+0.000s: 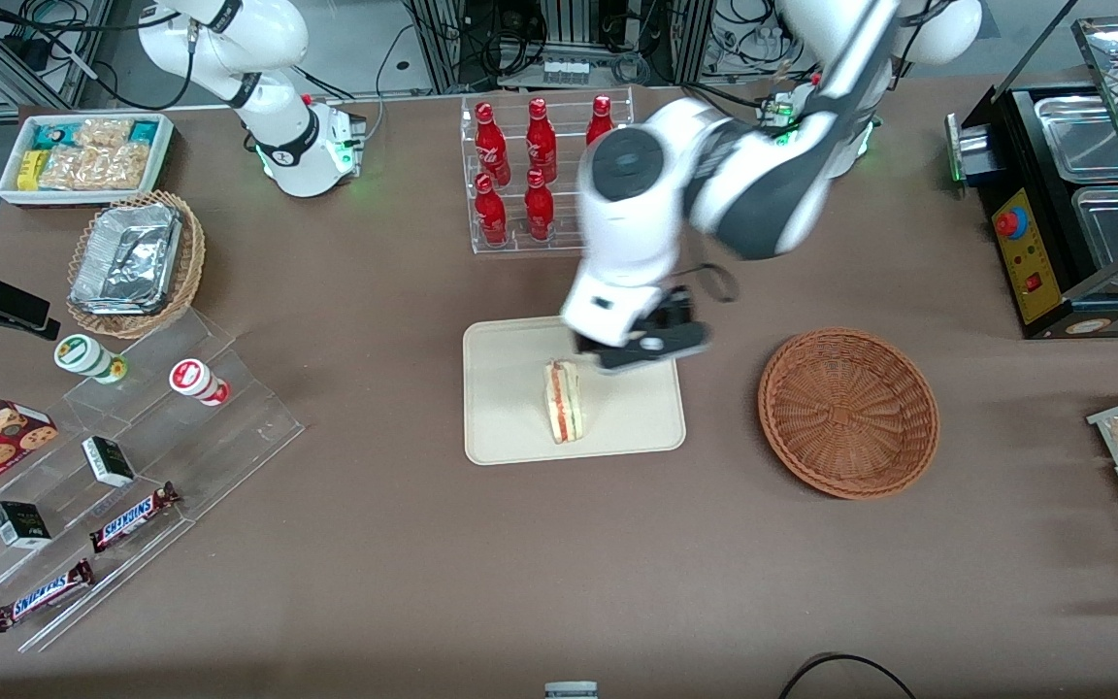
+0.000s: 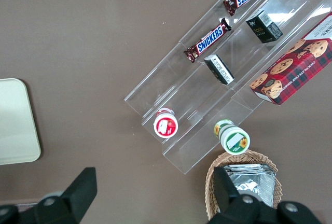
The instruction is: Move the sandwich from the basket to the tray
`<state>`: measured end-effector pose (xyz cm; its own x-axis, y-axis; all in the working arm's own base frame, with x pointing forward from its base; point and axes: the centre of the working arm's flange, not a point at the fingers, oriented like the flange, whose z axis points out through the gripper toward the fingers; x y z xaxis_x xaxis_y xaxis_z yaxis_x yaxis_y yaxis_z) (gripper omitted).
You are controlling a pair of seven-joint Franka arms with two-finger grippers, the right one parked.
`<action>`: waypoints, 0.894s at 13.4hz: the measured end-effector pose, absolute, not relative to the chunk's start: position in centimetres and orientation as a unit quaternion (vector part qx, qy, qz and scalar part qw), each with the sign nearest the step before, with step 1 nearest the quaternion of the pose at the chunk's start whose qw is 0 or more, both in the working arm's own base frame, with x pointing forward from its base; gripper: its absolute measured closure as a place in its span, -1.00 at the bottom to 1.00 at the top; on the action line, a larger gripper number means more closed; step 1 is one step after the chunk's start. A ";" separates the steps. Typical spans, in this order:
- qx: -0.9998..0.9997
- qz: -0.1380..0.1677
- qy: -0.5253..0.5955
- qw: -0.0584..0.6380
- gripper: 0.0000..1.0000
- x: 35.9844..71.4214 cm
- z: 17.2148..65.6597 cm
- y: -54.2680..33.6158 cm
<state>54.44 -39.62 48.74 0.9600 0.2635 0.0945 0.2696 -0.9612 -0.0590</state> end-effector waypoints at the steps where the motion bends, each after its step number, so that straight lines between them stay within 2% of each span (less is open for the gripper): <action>1: -0.989 -0.039 -0.137 0.044 -1.00 55.2 50.6 -36.6; 4: -0.990 -0.016 -0.125 0.059 -1.00 56.7 54.9 -28.1; 8: -0.994 0.010 -0.097 0.043 -1.00 57.9 58.2 -18.2; 12: -0.996 0.014 -0.087 0.028 -1.00 57.3 60.0 -10.2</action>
